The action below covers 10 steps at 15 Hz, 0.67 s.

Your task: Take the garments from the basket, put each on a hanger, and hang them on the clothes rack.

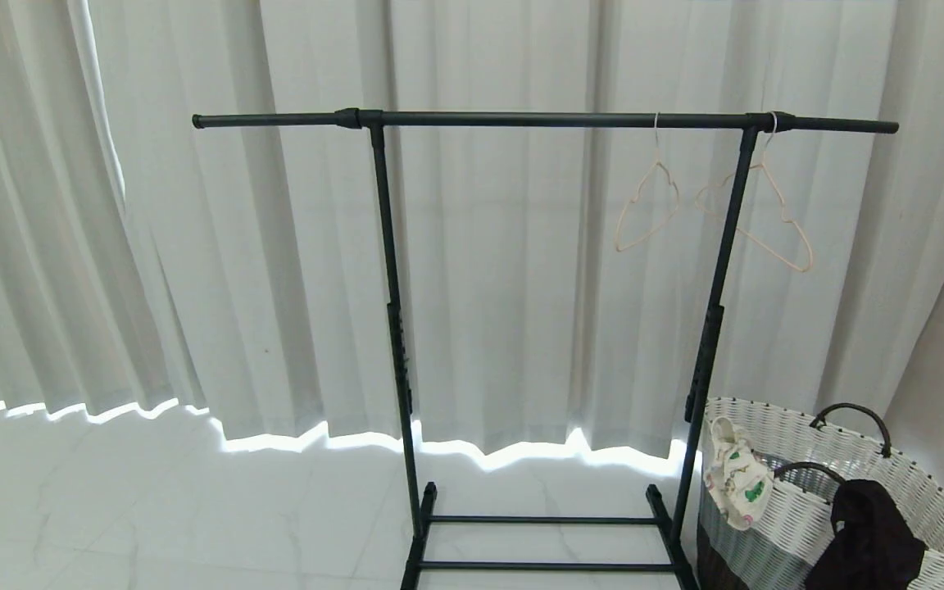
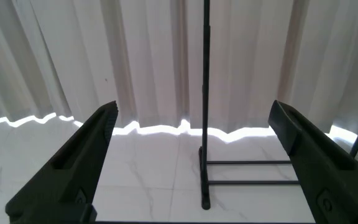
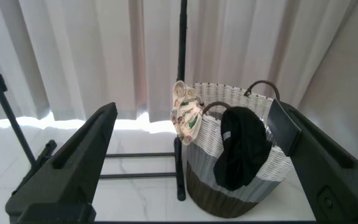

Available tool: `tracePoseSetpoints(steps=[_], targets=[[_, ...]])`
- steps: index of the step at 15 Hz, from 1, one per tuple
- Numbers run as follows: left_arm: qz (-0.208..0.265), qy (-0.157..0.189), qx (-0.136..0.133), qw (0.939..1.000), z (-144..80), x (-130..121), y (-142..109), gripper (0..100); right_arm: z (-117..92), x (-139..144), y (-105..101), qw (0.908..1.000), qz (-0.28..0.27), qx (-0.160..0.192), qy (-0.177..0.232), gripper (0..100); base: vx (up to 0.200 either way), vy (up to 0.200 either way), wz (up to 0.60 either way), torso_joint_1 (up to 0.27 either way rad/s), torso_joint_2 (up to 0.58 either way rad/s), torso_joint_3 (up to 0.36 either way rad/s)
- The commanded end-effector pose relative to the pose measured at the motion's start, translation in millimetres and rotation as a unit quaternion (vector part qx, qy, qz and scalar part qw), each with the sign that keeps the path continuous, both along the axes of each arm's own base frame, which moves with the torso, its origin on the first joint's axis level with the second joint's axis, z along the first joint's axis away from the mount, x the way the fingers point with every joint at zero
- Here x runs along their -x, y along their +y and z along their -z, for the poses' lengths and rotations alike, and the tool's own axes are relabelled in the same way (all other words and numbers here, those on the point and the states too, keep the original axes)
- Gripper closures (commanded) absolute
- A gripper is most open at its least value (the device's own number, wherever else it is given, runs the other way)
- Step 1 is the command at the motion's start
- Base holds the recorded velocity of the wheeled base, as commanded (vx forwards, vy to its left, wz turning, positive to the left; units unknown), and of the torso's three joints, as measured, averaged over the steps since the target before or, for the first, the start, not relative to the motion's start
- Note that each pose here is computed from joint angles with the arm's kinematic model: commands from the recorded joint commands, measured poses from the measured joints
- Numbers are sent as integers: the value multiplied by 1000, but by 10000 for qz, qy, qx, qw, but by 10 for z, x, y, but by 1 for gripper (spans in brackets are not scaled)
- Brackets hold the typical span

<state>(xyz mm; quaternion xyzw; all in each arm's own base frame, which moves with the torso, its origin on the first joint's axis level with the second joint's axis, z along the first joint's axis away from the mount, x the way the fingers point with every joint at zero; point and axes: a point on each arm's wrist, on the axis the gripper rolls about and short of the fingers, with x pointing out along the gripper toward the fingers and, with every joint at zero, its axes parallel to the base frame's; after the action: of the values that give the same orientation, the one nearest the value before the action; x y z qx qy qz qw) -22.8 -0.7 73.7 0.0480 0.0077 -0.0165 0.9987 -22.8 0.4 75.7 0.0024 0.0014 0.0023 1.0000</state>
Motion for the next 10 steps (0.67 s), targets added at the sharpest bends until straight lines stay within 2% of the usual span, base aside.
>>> tracePoseSetpoints(steps=[1,5,9,10], targets=[[0,-1,-1,10000,0,0,0,0,0,0,0,10000,0,0,2,0,0,0,0,-163,456,295],[0,-1,6,10000,0,0,0,0,0,0,0,10000,1,-38,2,0,0,0,0,-122,378,253],[1,-1,-9,10000,0,0,0,0,0,0,0,10000,1,-38,2,0,0,0,0,-17,51,32],[1,-1,-9,10000,0,0,0,0,0,0,0,10000,1,-38,2,0,0,-200,0,-2,12,7]])
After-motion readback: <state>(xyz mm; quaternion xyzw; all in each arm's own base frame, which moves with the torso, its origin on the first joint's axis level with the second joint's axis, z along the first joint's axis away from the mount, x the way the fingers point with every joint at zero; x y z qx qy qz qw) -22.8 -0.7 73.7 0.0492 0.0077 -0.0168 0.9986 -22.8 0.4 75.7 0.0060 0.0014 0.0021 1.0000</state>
